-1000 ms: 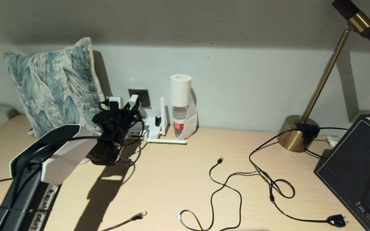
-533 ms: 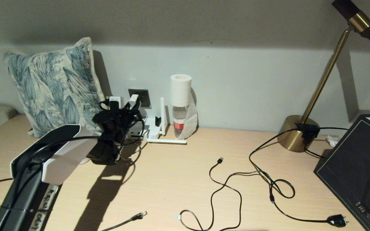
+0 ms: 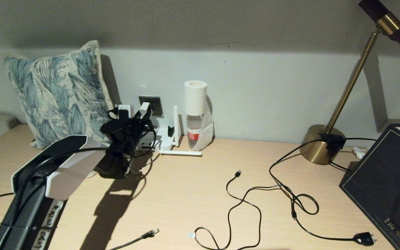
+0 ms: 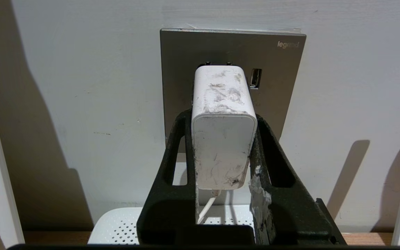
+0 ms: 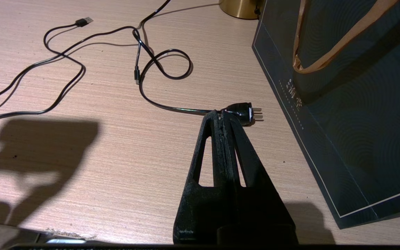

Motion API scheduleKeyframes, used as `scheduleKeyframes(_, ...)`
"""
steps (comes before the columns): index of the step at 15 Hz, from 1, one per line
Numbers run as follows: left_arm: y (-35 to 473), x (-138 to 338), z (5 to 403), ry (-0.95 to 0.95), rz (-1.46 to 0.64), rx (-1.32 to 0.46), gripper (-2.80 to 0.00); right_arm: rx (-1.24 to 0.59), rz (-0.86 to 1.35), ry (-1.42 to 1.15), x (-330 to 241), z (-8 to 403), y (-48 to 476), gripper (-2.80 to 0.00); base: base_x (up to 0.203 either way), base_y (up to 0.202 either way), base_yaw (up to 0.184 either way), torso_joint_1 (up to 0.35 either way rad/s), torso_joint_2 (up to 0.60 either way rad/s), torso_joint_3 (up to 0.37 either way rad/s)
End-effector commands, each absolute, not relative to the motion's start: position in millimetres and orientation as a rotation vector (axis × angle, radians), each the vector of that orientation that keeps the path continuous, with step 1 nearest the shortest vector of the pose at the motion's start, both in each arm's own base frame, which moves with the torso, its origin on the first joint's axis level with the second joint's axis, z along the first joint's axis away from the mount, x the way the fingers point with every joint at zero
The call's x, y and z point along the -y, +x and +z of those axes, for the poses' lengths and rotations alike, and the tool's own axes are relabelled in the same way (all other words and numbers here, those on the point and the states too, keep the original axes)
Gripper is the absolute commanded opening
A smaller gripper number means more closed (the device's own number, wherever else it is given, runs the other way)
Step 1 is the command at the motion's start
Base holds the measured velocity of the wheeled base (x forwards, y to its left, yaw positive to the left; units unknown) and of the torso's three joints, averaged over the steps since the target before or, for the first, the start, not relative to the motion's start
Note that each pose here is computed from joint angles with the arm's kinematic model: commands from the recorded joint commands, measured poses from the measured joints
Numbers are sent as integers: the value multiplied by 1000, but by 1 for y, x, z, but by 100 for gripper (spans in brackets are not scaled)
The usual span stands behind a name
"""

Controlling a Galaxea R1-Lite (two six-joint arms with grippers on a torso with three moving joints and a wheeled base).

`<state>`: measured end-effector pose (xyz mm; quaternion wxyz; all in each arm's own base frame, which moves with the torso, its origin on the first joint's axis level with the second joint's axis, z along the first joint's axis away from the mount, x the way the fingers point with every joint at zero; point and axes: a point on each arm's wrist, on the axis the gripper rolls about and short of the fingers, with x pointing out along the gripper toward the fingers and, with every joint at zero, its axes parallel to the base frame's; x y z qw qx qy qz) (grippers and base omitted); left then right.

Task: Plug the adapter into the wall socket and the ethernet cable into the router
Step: Plug plug into socket

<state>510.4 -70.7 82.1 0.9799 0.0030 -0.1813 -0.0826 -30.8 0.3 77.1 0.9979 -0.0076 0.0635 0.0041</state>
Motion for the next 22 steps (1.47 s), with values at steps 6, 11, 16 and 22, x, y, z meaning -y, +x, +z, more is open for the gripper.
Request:
scheduleKeyframes(6,513,70,86,7,-165,369,-280,-129,9,-16,0,77,-31,-280,0,0,0,0,0,0)
scheduleKeyframes(11,515,70,94,6,-165,380,-280,-129,9,-16,0,77,-31,-280,0,0,0,0,0,0)
scheduleKeyframes(16,516,69,97,6,-163,388,-280,-129,9,-16,0,77,-31,-280,0,0,0,0,0,0)
scheduleKeyframes(22,521,69,96,7,-162,376,-280,-129,9,-16,0,77,-31,-280,0,0,0,0,0,0)
